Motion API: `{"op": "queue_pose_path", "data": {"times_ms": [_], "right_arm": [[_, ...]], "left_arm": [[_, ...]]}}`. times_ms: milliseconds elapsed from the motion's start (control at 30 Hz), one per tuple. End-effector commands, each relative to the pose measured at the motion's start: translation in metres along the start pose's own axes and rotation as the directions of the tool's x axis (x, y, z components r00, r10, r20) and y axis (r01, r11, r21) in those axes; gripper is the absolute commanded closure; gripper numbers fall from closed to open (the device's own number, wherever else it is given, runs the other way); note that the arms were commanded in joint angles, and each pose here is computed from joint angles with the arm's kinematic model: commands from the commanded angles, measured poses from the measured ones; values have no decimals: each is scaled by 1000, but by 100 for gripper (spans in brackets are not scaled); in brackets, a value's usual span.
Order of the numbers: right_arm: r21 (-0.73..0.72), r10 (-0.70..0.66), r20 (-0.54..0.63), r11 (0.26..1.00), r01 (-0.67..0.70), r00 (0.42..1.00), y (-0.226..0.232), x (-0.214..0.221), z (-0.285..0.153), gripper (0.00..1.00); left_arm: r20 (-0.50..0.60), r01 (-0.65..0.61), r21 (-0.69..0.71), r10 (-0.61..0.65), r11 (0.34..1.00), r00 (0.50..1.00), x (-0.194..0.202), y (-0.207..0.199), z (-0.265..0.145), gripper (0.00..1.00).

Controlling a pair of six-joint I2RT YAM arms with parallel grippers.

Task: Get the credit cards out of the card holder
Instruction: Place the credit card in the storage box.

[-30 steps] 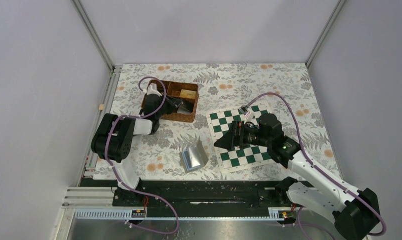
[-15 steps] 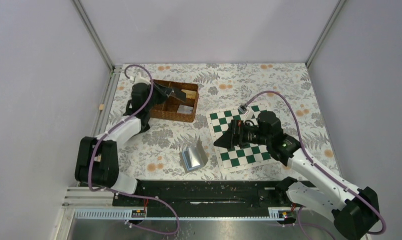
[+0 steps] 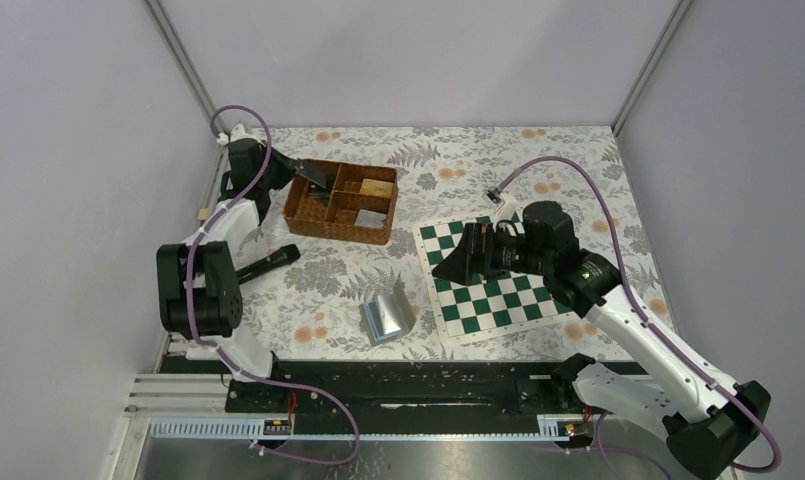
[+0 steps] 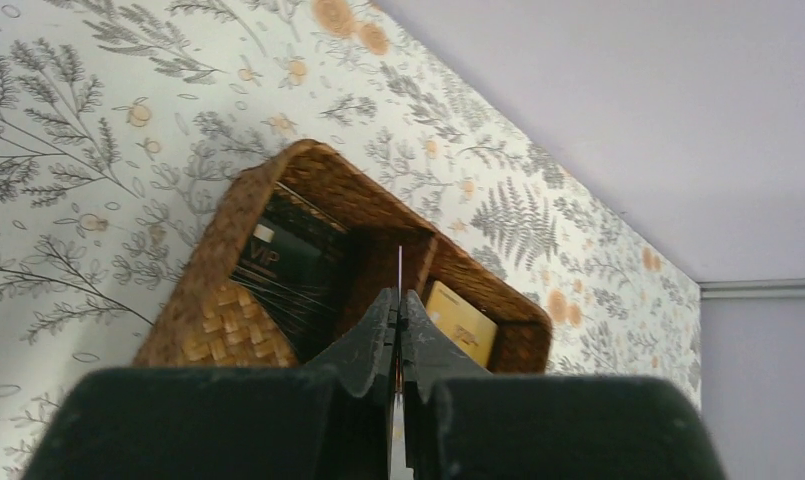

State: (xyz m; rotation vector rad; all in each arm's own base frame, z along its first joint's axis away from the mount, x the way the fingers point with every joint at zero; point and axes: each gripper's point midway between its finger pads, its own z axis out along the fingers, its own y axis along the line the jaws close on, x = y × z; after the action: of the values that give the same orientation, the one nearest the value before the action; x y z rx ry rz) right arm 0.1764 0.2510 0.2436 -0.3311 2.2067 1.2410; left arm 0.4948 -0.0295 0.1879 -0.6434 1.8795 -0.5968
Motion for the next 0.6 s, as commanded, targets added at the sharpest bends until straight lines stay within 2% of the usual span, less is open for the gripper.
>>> {"op": "queue_pose_path", "data": {"times_ms": [0,233,567], "right_arm": [[24,-43,24,999,42,999,6,-19,-3,0],[23,-41,22,999,41,999,8,-27,0,1],[24,-39,16,999,38,999,8,-34,6,0]], "left_arm": [[32,-27,48,26,998,999,-21,-2,19,100],[-7,-54,79,54,995,999,-14,2,50,100],[-34,-46,93,49,995,998,0,13,71,100]]}}
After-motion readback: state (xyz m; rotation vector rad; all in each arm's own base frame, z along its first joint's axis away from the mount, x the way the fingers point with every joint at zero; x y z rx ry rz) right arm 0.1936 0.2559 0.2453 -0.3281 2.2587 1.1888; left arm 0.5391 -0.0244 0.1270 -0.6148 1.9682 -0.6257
